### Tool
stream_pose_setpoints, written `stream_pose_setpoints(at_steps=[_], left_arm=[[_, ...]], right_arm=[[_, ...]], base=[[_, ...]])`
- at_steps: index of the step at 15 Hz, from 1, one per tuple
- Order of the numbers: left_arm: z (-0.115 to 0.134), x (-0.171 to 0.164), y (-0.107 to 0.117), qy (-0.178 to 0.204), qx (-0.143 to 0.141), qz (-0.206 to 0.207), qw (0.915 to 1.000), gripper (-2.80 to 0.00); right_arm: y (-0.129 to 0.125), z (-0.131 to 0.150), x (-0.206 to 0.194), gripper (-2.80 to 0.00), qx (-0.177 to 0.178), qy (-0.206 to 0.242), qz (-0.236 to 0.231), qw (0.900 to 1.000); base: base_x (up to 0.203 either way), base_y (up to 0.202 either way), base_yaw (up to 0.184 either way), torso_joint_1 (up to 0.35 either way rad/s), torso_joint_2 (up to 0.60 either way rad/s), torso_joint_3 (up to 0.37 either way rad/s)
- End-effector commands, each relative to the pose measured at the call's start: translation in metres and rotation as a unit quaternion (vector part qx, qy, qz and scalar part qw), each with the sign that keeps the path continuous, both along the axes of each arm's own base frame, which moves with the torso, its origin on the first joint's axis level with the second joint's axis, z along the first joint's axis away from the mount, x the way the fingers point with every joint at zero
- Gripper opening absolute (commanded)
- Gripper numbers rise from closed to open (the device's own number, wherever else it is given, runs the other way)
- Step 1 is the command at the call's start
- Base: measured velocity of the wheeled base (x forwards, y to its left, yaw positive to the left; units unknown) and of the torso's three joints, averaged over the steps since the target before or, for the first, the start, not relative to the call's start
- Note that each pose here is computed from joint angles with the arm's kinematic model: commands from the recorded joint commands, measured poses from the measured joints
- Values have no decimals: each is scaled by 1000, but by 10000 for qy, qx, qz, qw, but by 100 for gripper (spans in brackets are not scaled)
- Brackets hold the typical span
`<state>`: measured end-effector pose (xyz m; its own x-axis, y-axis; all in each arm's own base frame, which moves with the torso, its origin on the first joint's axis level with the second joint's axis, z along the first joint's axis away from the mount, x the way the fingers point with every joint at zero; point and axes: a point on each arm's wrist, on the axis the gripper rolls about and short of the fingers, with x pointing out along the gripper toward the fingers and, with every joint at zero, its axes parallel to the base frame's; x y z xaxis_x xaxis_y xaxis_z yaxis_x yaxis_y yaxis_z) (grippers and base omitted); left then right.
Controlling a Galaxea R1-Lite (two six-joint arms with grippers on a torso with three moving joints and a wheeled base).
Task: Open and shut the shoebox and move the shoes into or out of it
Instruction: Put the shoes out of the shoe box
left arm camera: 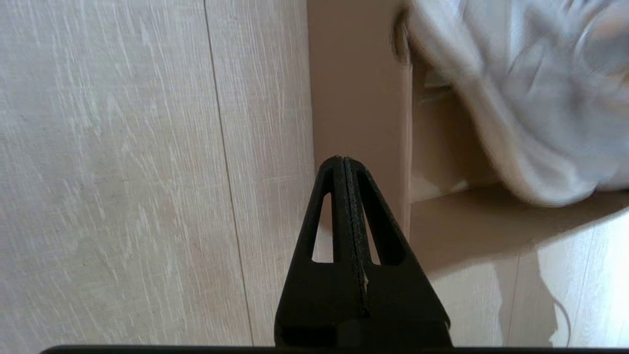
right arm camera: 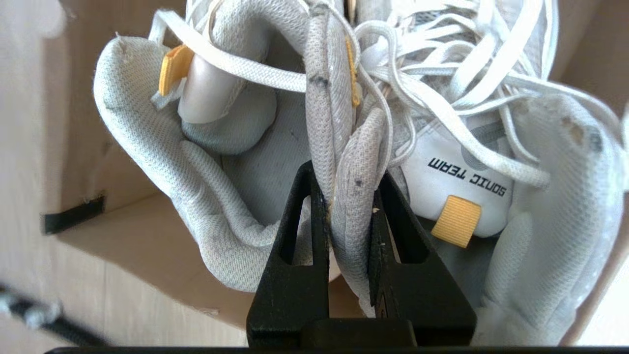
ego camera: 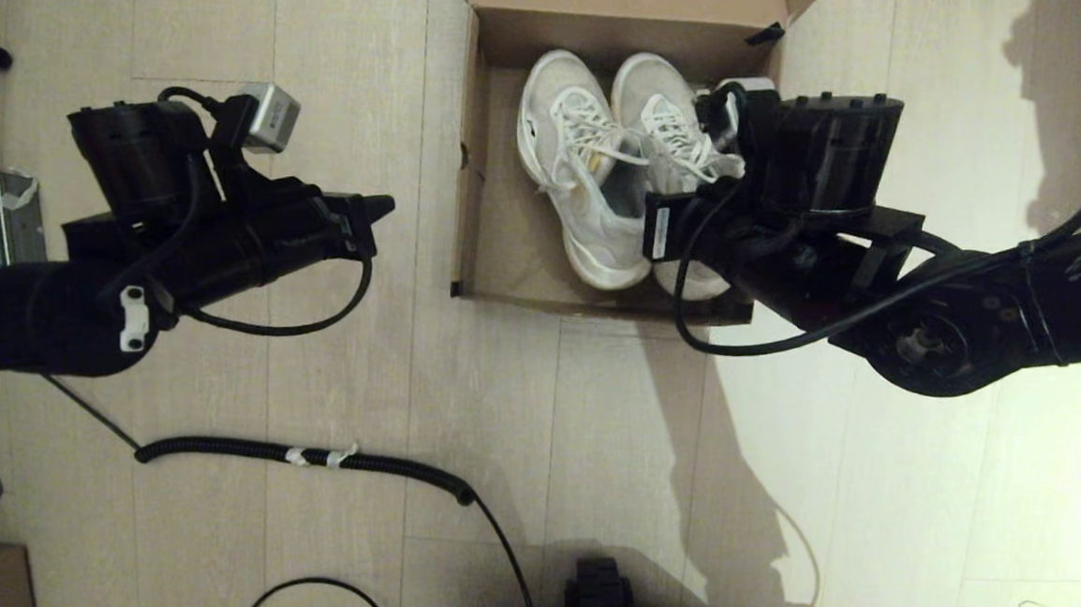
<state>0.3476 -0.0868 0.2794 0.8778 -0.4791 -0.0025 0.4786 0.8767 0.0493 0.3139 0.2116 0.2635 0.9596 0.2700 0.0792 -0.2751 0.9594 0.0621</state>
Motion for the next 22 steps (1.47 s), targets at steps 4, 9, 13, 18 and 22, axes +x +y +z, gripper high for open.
stream_pose_setpoints(at_steps=[4, 9, 13, 18, 22], left_arm=[[2, -9, 1, -16, -1, -15, 10000, -280], [0, -11, -1, 21, 8, -56, 10000, -280], [0, -12, -7, 19, 15, -132, 9999, -280], [1, -13, -10, 5, 12, -177, 9998, -280], [4, -15, -16, -69, 31, -258, 9996, -280]], right_arm=[[-13, 58, -19, -280, 243, -582, -7, 9980], [-28, 113, -41, -280, 438, -1015, -16, 9939], [-53, 163, -75, -280, 609, -1324, -53, 9893], [-110, 212, -101, -280, 522, -1691, -765, 9812], [-170, 206, -87, -280, -364, -1621, -2027, 9651]], base=[[0, 0, 0, 0, 0, 0], [0, 0, 0, 0, 0, 0], [0, 0, 0, 0, 0, 0], [0, 0, 0, 0, 0, 0], [0, 0, 0, 0, 0, 0]])
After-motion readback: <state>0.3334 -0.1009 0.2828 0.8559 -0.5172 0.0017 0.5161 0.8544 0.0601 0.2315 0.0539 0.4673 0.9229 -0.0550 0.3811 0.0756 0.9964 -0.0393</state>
